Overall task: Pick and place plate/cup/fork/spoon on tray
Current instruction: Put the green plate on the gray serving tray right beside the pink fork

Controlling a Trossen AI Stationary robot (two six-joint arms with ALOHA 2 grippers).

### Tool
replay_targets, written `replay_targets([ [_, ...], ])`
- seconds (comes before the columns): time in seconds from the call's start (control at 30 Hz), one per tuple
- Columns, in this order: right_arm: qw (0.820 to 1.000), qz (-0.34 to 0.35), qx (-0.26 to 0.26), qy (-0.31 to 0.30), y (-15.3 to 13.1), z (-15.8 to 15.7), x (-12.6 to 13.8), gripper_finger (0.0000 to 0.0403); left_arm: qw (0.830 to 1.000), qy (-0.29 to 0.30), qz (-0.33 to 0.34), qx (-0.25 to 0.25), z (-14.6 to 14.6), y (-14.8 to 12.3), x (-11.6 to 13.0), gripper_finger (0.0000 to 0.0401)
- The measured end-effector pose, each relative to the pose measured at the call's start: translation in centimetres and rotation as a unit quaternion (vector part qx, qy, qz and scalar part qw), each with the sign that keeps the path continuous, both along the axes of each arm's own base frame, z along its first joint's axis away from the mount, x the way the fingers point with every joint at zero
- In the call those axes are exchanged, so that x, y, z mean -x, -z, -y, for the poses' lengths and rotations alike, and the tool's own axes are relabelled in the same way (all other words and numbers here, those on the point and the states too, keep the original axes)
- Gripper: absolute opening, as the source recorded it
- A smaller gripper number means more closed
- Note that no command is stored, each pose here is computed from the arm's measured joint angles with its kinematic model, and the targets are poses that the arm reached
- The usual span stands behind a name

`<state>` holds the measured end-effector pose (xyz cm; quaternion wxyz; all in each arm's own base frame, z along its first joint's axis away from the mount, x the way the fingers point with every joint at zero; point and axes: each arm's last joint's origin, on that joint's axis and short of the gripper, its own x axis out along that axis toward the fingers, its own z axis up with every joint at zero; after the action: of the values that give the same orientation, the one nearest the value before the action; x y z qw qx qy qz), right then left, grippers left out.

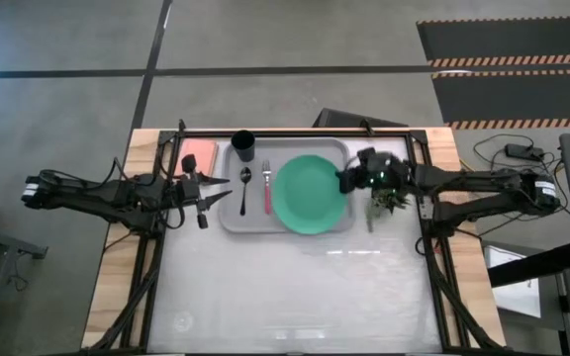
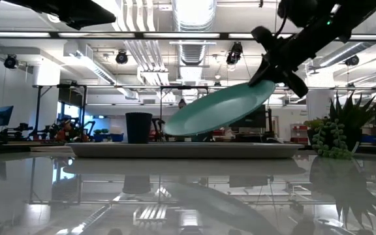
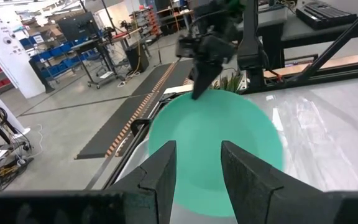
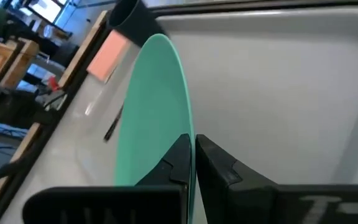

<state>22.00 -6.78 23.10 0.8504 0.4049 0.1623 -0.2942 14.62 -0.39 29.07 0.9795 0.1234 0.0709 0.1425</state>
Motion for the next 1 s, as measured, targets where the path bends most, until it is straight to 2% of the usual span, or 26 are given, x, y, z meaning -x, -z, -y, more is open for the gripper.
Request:
replay_targets([
  [0.33,1.0,-0.013,-0.007,0.012,0.5,4.5,1.6,0.0008,1.0,0.0,0.0,-0.002,0.0,0.0,0.0,0.0109],
  [0.57,0.999,-0.047,-0.002,-0.002,1.0,6.0,-0.1,0.0008,1.0,0.0,0.002,-0.002,0.0,-0.1,0.0,0.0109],
  [0.73,0.995,-0.098,0.001,-0.012,1.2,7.1,-1.8,0.0008,1.0,0.0,0.002,-0.002,0.0,-0.1,0.0,0.0109],
  [1.0,0.978,-0.208,-0.008,-0.018,1.6,8.1,-3.2,0.0009,1.0,0.0,0.001,-0.002,0.0,0.0,0.0,0.0109],
])
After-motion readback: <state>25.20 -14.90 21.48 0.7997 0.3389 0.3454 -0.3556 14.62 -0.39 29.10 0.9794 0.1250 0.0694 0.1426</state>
